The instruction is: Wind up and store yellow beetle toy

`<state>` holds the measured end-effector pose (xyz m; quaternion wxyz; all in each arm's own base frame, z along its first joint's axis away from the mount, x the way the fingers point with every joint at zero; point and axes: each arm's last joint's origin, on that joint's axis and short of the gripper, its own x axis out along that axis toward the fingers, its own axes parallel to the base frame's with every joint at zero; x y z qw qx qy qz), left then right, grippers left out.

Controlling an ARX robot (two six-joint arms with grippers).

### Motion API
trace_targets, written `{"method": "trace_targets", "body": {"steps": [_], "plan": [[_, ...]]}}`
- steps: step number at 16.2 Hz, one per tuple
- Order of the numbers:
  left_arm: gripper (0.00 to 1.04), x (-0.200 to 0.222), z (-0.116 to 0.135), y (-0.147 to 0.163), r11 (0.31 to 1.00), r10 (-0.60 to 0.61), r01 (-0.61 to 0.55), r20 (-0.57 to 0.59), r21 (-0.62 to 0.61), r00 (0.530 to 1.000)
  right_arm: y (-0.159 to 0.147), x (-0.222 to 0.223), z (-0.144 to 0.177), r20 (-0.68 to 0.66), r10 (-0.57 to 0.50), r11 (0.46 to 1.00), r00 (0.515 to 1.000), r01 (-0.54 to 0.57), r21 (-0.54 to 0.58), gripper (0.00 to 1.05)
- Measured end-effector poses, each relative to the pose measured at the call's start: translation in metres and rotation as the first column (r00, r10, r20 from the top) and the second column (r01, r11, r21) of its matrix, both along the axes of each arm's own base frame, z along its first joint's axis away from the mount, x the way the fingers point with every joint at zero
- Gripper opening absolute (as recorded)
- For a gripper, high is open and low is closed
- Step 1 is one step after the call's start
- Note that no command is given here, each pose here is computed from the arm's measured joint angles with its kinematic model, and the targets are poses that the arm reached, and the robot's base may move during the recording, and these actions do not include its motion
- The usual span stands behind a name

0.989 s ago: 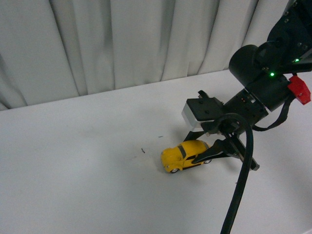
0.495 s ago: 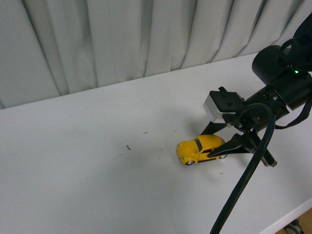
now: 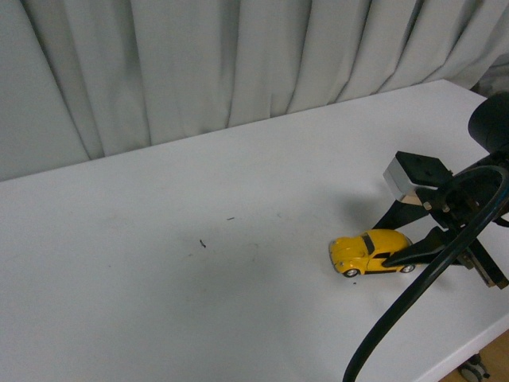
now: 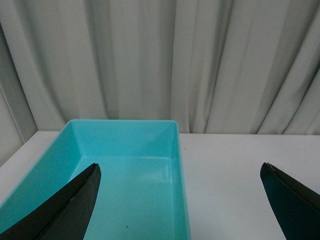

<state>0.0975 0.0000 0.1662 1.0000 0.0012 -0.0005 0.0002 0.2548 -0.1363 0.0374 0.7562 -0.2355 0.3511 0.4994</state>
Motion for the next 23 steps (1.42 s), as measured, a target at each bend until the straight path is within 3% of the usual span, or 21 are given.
{"method": "trace_targets", "body": {"steps": [7, 9, 10, 11, 23], "plan": [[0.98, 0.0, 0.0, 0.0, 1.0, 0.0, 0.0, 0.0, 0.0, 1.0, -0.002, 0.007, 0.008, -0.053, 0.021, 1.0, 0.998, -0.022, -0.016, 0.41], [0.98, 0.0, 0.0, 0.0, 1.0, 0.0, 0.0, 0.0, 0.0, 1.0, -0.002, 0.007, 0.006, -0.069, 0.019, 0.999, 0.997, -0.021, -0.029, 0.49], [0.98, 0.0, 0.0, 0.0, 1.0, 0.0, 0.0, 0.0, 0.0, 1.0, -0.003, -0.001, -0.001, -0.116, 0.015, 0.999, 0.993, -0.019, -0.028, 0.78], [0.98, 0.0, 0.0, 0.0, 1.0, 0.0, 0.0, 0.0, 0.0, 1.0, -0.003, -0.004, -0.001, -0.12, 0.017, 0.999, 0.993, -0.021, -0.024, 0.98], [0.98, 0.0, 0.0, 0.0, 1.0, 0.0, 0.0, 0.0, 0.0, 1.0, -0.003, 0.0, -0.001, -0.017, -0.007, 0.998, 1.0, 0.005, -0.07, 0.98]]}}
